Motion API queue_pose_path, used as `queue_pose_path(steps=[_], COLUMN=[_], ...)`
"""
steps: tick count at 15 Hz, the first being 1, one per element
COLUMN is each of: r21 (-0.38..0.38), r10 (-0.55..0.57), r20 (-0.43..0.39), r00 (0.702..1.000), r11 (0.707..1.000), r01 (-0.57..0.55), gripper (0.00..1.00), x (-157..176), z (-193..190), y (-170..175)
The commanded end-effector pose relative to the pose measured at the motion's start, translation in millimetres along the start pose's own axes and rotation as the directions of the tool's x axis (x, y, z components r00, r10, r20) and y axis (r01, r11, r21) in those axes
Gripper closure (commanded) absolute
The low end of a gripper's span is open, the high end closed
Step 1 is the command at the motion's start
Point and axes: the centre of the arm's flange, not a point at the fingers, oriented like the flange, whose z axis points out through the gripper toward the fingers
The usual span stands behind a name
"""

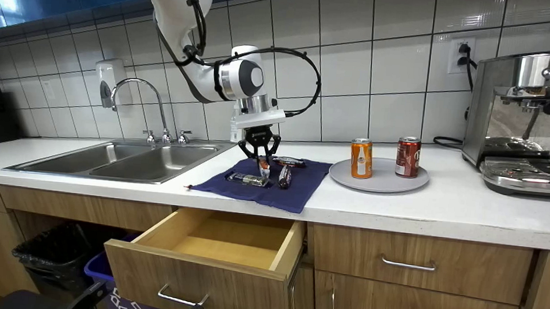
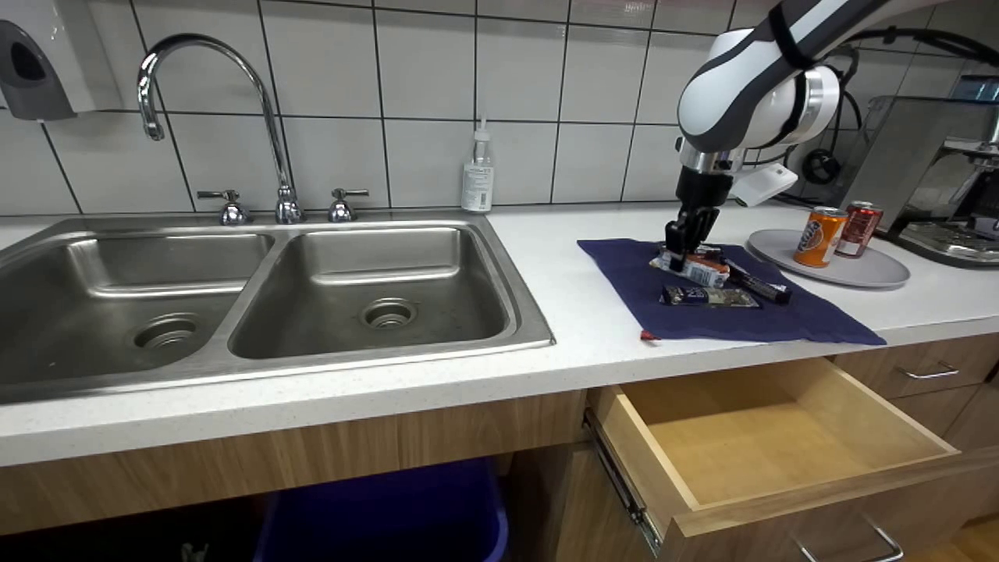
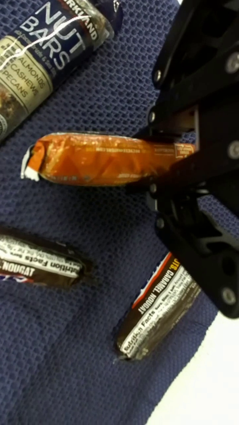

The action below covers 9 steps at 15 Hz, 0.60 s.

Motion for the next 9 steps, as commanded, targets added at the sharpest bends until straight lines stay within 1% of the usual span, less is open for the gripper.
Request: queue_pose_path(steps=[1,9], r21=[-0.008,-0.026], r10=[-0.030,-0.049], r20=[0.003,-0.059], r00=[1.000,0.997], r11=[1.000,0.998], r01=[0.030,0.048], gripper=[0.93,0.93], x=[5.8,7.5], z=[-8.7,-39.5], y=[7.2,-0.1])
